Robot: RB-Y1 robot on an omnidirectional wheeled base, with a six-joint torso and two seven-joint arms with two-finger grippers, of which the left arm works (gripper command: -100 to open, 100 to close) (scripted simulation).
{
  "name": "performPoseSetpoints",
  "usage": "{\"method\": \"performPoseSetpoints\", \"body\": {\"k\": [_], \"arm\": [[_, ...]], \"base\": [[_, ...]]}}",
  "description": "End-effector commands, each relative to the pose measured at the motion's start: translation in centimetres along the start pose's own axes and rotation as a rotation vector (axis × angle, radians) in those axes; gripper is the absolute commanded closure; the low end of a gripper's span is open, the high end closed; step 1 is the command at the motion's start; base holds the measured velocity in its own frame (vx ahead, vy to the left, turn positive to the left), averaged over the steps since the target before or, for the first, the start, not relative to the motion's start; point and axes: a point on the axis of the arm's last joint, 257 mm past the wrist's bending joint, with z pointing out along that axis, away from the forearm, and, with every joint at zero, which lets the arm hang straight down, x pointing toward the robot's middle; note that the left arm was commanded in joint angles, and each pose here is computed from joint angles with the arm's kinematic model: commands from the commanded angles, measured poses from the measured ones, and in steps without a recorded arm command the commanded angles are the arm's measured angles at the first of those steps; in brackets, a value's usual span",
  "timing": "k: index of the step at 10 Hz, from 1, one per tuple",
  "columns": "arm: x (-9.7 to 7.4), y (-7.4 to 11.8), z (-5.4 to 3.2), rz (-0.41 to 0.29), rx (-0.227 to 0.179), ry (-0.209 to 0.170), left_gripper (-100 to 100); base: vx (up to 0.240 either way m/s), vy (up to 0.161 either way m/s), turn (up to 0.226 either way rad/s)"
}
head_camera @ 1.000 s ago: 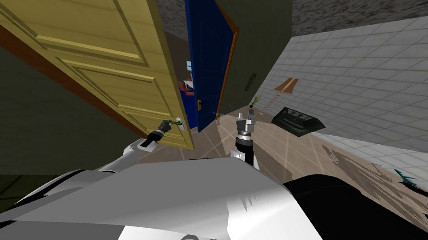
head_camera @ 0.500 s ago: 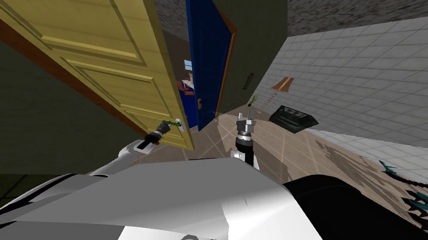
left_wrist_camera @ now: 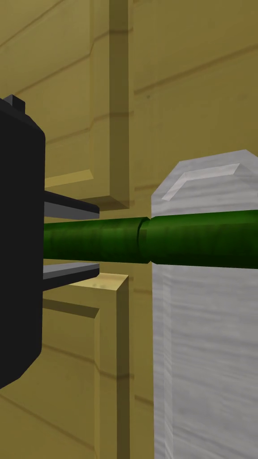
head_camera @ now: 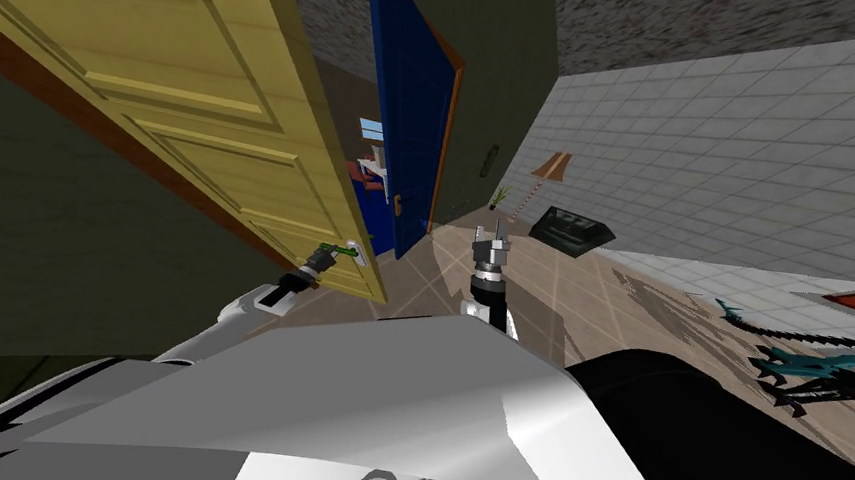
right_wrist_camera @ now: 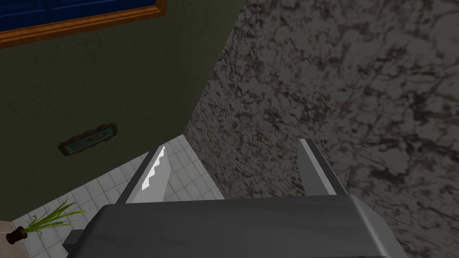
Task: Pull the door open
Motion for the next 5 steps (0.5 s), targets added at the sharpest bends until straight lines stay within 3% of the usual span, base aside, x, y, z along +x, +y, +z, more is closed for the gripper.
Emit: {"method": "performPoseSetpoints", "body": {"k": [1, 4, 5], "arm": [[0.9, 0.4, -0.60, -0.007, 0.000, 0.031, 100], [1.0, 0.5, -1.74, -0.011, -0.002, 0.060, 100], [0.2, 0.3, -1.50, -0.004, -0.004, 0.040, 100]], "base": [[-0.107, 0.085, -0.050], [-0.094, 0.077, -0.066], [-0.040, 0.049, -0.021]]}}
